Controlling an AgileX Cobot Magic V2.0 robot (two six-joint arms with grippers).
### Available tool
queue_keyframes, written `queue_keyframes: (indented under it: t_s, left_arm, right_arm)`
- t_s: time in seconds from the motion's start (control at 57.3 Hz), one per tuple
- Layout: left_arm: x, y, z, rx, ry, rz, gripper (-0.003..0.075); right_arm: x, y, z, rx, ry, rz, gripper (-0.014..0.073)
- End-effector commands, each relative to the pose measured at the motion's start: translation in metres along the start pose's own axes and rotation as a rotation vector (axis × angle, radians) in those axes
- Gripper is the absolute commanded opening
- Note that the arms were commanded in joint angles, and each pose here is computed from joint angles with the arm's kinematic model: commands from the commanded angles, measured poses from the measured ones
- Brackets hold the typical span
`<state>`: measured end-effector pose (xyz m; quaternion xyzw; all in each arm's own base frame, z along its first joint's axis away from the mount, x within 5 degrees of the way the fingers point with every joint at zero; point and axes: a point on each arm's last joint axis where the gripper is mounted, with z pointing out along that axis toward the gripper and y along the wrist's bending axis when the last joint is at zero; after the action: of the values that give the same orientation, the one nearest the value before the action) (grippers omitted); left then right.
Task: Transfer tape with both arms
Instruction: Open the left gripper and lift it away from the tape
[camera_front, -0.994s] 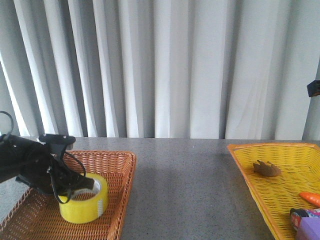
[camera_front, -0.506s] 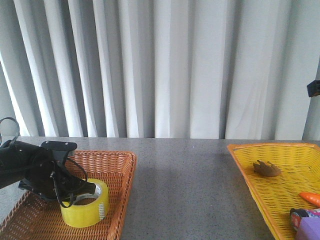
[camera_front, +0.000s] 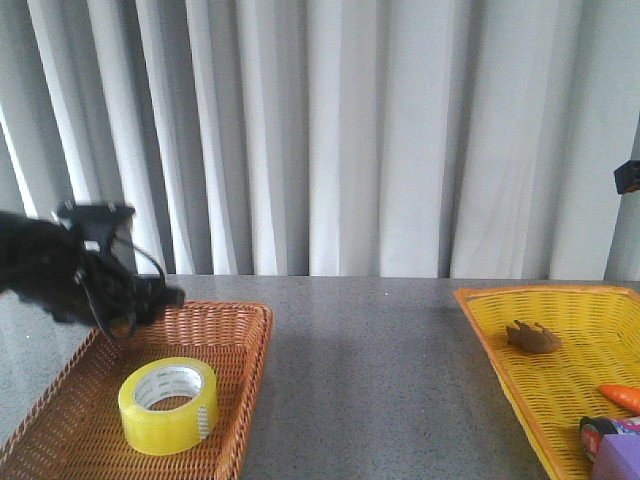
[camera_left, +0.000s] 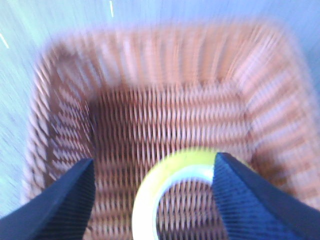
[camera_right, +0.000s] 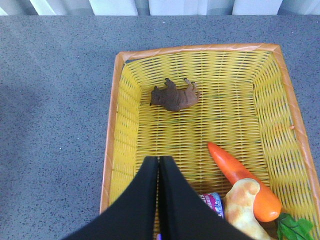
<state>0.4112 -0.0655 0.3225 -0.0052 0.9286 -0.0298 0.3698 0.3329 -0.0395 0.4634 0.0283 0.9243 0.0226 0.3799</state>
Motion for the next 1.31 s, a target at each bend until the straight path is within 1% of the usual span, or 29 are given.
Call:
queue_keyframes:
  t_s: [0.0,0.122,0.192,0.297,0.314,0.401,0.488,0.715,1.169,1.291]
  left_arm:
    - [-0.034,0.0,-0.077,0.038,-0.236,0.005,0.0407]
    - [-0.041,0.002,-0.122,0.057,-0.357,0.005,0.026]
    - [-0.043,0.003,-0.146,0.067,-0.42,0.002,0.0154]
    - [-0.043,0.005,-0.174,0.076,-0.483,-0.002,0.0001]
    - [-0.043,0.005,-0.177,0.077,-0.49,-0.001,-0.0008]
    - [-0.042,0.006,-0.189,0.078,-0.514,0.005,-0.0008]
    - [-0.04,0.007,-0.193,0.077,-0.511,0.004,-0.0007]
    - [-0.038,0.007,-0.19,0.073,-0.486,0.004,-0.0007]
    - [-0.038,0.007,-0.19,0.073,-0.486,0.004,-0.0006]
    - [-0.037,0.006,-0.177,0.071,-0.465,0.007,-0.0006]
  right_arm:
    - [-0.007,0.001,-0.026,0.006,-0.112,-0.005,-0.0008]
    - [-0.007,0.001,-0.026,0.006,-0.112,-0.005,-0.0008]
    - [-0.007,0.001,-0.026,0.006,-0.112,-0.005,-0.0008]
    - [-0.007,0.001,-0.026,0.006,-0.112,-0.005,-0.0008]
    - [-0.007,0.001,-0.026,0.006,-0.112,-0.005,-0.0008]
    - [-0.007,0.001,-0.026,0.006,-0.112,-0.005,-0.0008]
    - [-0.007,0.001,-0.026,0.006,-0.112,-0.005,-0.0008]
    - [-0.007,0.001,-0.026,0.006,-0.113,-0.005,-0.0008]
    - [-0.007,0.001,-0.026,0.006,-0.113,-0.005,-0.0008]
    - [-0.007,0.001,-0.026,0.006,-0.113,-0.005,-0.0008]
